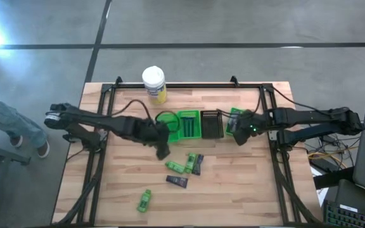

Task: Pick & Place Travel size toiletries
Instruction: Put the bottom shampoo into the left green bin

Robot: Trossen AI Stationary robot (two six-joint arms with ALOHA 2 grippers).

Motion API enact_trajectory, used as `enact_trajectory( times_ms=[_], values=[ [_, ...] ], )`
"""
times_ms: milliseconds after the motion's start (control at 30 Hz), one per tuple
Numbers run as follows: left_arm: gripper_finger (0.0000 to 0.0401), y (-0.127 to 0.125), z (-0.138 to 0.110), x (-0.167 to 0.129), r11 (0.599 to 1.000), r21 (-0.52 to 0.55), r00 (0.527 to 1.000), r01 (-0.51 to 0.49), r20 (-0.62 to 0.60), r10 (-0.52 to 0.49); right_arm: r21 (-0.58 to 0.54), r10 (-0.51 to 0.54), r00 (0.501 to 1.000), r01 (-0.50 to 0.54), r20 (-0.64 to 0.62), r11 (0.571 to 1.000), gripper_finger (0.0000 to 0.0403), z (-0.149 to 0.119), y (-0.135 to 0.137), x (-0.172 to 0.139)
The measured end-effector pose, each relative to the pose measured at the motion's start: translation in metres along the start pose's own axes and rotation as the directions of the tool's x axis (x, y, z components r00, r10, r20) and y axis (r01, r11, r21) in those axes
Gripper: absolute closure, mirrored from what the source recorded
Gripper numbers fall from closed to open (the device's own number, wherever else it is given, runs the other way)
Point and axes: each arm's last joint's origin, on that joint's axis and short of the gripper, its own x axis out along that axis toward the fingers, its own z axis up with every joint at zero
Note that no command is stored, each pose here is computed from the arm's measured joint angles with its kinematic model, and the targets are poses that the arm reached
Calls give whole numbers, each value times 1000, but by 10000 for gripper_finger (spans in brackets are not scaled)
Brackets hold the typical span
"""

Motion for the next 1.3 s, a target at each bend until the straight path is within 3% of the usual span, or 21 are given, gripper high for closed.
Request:
enact_trajectory(
  times_ms=[100,267,600,733,933,1133,1300],
  values=[
    [87,-5,-20,0,997,-82,990,-2,-137,-10,-21,21,1000,-21,15,1000,241,3,4,-6],
    [87,-23,-56,5,967,-253,962,6,-263,-75,-52,35,999,-34,25,998,165,5,5,-8],
    [87,-70,-124,-1,877,-478,931,-43,-338,-139,-122,45,998,-41,35,992,69,6,7,-8],
    [87,-94,-138,10,861,-503,907,-72,-391,-153,-128,46,998,-41,36,991,53,6,7,-8],
    [87,-125,-151,41,873,-455,828,-173,-547,-122,-133,45,998,-40,36,990,46,6,7,-8],
    [87,-143,-150,54,866,-466,843,-183,-528,-105,-154,45,998,-39,35,987,62,6,6,-8],
    [87,-142,-158,57,848,-473,817,-239,-570,-88,-155,45,998,-39,35,987,71,6,6,-8]
  ],
)
